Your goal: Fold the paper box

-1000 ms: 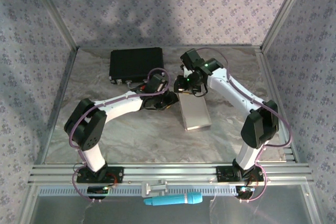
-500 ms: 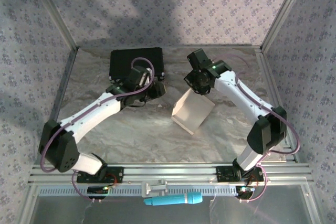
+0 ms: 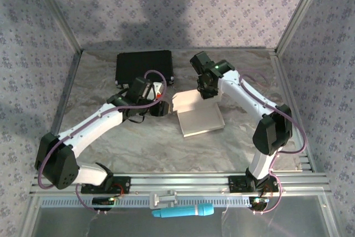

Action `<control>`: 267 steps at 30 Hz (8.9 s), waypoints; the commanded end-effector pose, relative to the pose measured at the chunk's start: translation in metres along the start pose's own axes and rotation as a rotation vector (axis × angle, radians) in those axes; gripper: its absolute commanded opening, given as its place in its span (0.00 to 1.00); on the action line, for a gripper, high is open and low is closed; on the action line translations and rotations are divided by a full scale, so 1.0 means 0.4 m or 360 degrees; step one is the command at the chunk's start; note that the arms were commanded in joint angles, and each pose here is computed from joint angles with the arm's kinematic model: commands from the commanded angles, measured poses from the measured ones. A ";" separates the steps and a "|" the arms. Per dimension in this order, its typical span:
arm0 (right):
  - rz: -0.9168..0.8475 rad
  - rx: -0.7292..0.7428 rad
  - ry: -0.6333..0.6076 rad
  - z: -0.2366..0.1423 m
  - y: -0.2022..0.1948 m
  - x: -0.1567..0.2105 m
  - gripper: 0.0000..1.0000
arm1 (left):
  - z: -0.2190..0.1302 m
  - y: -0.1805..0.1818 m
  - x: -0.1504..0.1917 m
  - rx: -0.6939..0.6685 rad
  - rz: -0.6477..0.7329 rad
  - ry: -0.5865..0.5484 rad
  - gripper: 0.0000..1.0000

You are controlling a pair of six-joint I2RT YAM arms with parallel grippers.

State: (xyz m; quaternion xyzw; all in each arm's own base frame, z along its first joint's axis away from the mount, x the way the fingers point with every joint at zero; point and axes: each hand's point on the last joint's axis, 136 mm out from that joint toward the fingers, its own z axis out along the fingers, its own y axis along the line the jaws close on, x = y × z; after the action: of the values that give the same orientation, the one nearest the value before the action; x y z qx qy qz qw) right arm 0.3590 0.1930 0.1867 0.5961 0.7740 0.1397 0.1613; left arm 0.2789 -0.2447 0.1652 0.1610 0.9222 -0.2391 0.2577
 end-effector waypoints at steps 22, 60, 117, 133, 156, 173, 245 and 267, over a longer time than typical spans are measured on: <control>-0.2493 -0.0625 -0.0166 -0.095 -0.104 -0.251 0.62 | 0.121 -0.036 -0.119 0.0192 0.0478 -0.0121 0.51; -0.2863 -0.0629 0.0265 0.104 -0.053 -0.226 0.37 | 0.194 -0.040 -0.152 0.0110 0.0404 -0.0041 0.09; -0.3003 -0.1053 0.0535 0.109 -0.039 -0.077 0.10 | 0.111 0.103 -0.160 0.0098 0.0677 0.0095 0.00; -0.2544 -0.0615 0.0159 0.086 0.051 -0.096 0.00 | 0.125 0.133 -0.215 -0.0299 0.0139 0.0101 0.00; -0.2053 -0.0511 -0.0214 0.066 0.076 -0.108 0.00 | 0.237 0.009 -0.330 -0.0224 -0.0237 -0.0097 0.00; -0.1819 -0.0786 -0.0423 0.082 0.056 -0.137 0.00 | 0.282 -0.055 -0.321 0.0011 -0.0240 -0.0295 0.00; -0.0587 -0.0469 0.0114 -0.126 -0.165 -0.125 0.58 | 0.298 -0.062 -0.133 -0.0215 -0.0100 -0.0308 0.00; 0.0173 -0.0392 0.0211 -0.058 -0.009 -0.090 0.56 | 0.285 -0.097 -0.105 -0.0404 -0.0074 -0.0478 0.00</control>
State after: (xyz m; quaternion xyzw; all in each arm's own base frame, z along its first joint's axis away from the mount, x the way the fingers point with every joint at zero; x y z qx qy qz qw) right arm 0.3481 0.1594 0.2011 0.5839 0.7452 0.2709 0.1742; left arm 0.3488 -0.3496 0.1247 0.0696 0.8949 -0.1669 0.4080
